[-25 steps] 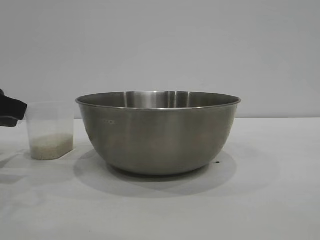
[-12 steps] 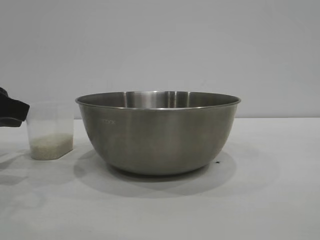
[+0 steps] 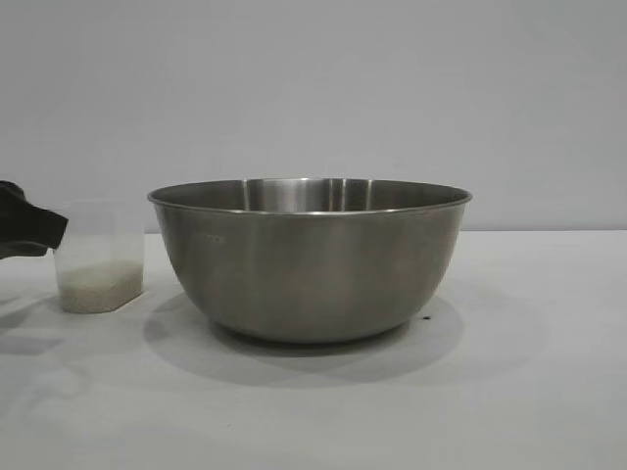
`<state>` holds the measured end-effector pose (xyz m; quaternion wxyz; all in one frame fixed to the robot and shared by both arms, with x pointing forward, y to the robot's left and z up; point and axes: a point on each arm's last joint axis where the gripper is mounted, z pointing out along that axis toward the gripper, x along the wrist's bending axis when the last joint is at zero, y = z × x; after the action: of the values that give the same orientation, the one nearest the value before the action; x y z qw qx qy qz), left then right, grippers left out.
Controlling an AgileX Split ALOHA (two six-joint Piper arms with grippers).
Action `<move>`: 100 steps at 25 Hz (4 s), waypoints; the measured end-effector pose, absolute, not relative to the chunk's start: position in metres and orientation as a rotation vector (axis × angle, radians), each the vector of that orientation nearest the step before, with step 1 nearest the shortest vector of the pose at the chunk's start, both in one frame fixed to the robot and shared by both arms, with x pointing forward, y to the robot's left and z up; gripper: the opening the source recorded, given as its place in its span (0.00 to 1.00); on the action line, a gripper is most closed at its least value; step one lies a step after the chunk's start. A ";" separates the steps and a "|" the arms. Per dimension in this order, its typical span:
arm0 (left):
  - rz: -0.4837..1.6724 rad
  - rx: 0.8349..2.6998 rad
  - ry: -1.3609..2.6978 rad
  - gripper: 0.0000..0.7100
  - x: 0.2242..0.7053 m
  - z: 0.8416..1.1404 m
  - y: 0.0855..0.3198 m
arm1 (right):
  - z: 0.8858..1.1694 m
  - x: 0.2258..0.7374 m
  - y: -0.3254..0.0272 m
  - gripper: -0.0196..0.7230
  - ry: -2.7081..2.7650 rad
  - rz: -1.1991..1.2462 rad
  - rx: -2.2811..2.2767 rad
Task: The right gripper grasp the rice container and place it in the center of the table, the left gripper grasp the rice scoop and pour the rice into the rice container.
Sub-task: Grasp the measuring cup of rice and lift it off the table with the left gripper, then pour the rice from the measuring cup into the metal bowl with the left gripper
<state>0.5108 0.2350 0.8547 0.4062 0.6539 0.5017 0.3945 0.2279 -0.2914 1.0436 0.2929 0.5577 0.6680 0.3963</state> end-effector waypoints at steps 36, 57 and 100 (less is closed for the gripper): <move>1.257 1.601 0.880 0.00 0.543 0.922 0.220 | 1.044 0.228 -0.291 0.77 1.779 1.056 1.486; 1.491 1.681 -0.296 0.00 0.551 0.975 0.165 | 1.044 0.228 -0.291 0.77 1.779 1.056 1.486; 2.054 1.309 -1.559 0.00 0.524 0.971 0.122 | 1.044 0.228 -0.291 0.77 1.779 1.056 1.486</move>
<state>0.5238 0.1217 0.9706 0.1244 0.4490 -0.5349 0.7048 0.2279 -0.2914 1.0436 0.2929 0.5577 0.6680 0.3963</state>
